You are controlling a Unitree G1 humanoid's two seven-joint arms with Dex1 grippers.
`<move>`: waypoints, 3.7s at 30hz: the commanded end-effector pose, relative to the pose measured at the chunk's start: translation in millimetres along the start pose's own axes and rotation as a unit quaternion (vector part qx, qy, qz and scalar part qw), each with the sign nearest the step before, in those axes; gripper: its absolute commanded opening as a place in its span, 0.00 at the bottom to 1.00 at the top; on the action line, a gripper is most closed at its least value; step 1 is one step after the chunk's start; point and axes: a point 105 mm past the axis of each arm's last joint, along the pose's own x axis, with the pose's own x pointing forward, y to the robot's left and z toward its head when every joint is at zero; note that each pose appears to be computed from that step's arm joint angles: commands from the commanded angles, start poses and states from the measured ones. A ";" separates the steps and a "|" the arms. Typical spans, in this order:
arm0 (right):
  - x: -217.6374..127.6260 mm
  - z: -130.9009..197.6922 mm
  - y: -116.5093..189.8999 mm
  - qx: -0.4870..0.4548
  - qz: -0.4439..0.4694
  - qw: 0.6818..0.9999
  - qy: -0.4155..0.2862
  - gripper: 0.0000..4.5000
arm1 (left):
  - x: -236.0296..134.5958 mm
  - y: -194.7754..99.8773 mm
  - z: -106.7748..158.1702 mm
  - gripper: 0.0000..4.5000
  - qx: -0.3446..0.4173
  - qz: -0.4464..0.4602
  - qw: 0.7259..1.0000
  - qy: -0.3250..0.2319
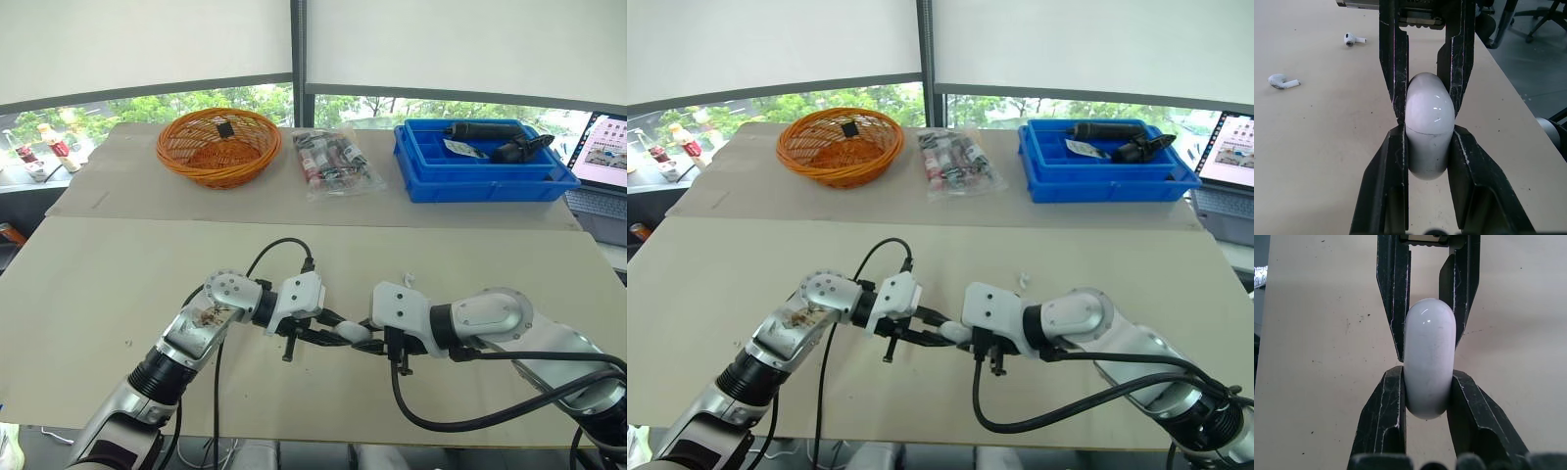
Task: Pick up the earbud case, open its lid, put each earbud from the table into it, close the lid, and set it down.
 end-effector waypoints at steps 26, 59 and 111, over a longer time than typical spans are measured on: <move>-41.9 27.7 -33.9 -0.077 -0.121 0.987 -0.075 0.93 | -6.5 3.6 6.2 0.13 -0.065 0.072 0.980 -0.176; -85.2 -11.0 -26.7 0.030 -0.256 0.953 -0.160 0.93 | -29.1 13.5 -15.6 0.13 -0.033 0.285 0.936 -0.205; -9.5 -96.8 -101.1 0.319 -0.508 0.798 -0.054 1.00 | -44.5 20.8 -25.1 0.13 -0.022 0.371 0.907 -0.199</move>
